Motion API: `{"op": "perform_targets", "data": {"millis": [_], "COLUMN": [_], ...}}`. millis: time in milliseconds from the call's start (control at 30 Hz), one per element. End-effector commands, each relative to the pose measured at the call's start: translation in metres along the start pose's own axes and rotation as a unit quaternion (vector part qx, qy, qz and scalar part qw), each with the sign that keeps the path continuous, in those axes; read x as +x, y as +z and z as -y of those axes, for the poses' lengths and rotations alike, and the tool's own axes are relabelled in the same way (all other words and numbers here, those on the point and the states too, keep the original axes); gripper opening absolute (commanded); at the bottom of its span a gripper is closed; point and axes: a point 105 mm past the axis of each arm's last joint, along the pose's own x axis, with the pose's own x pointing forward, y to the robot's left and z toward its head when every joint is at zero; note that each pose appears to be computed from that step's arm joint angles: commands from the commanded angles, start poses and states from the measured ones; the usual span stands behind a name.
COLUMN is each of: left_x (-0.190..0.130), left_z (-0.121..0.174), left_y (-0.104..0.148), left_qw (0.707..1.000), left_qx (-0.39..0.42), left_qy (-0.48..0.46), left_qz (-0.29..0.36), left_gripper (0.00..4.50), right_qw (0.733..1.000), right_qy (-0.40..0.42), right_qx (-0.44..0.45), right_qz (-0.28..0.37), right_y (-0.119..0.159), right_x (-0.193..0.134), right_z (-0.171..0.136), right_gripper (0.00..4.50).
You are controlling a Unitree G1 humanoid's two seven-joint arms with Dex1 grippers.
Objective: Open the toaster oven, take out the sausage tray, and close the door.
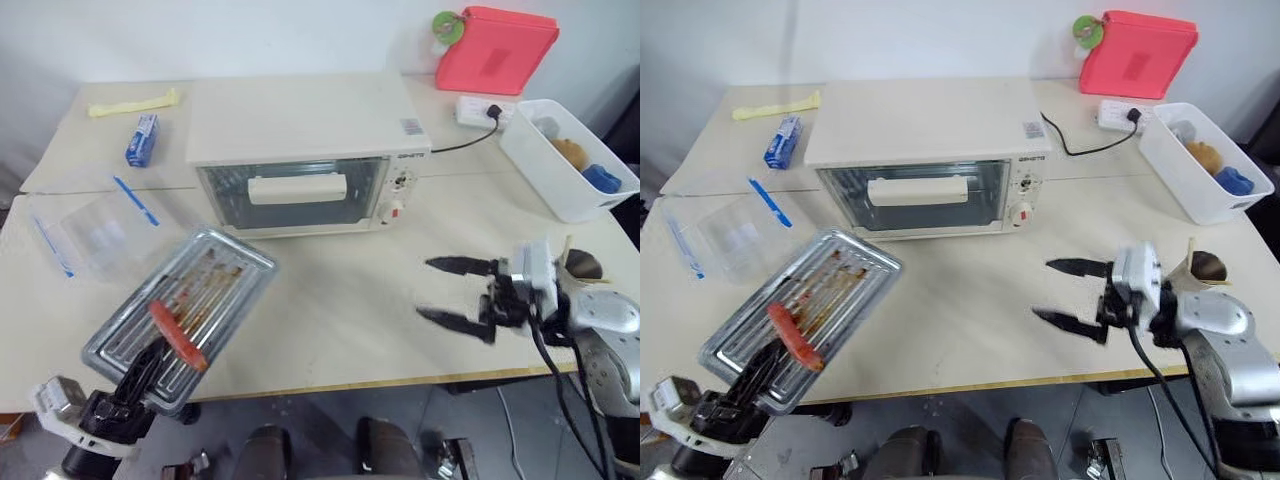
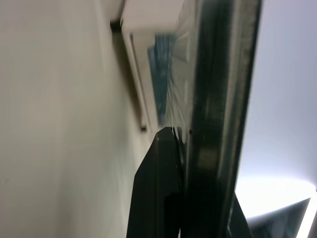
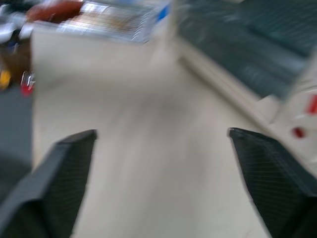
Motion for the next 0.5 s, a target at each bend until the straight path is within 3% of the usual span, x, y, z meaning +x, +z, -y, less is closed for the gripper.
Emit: {"op": "perform_targets", "data": {"millis": [33,233,500], "left_x": [0.02,0.064,0.115], "left_z": [0.004,0.001,-0.01], "left_y": [-0.017,-0.011,-0.034], "left_qw": [0.99,0.976,0.941], "left_qx": [-0.011,-0.005,0.039], "left_qy": [-0.012,-0.014,0.019], "left_qz": [-0.14,-0.219,-0.335], "left_gripper": [0.0,0.0,0.0], "right_qw": [0.998,0.996,0.993], "right_qy": [-0.042,-0.083,-0.114], "right_qx": [-0.056,-0.008,-0.002], "right_qz": [-0.002,-0.02,-0.032], "right_y": [0.015,0.011,0.008], "right_x": [-0.015,-0.033,-0.033], "right_z": [-0.007,-0.021,-0.034], "right_gripper": [4.49,4.49,4.49]}}
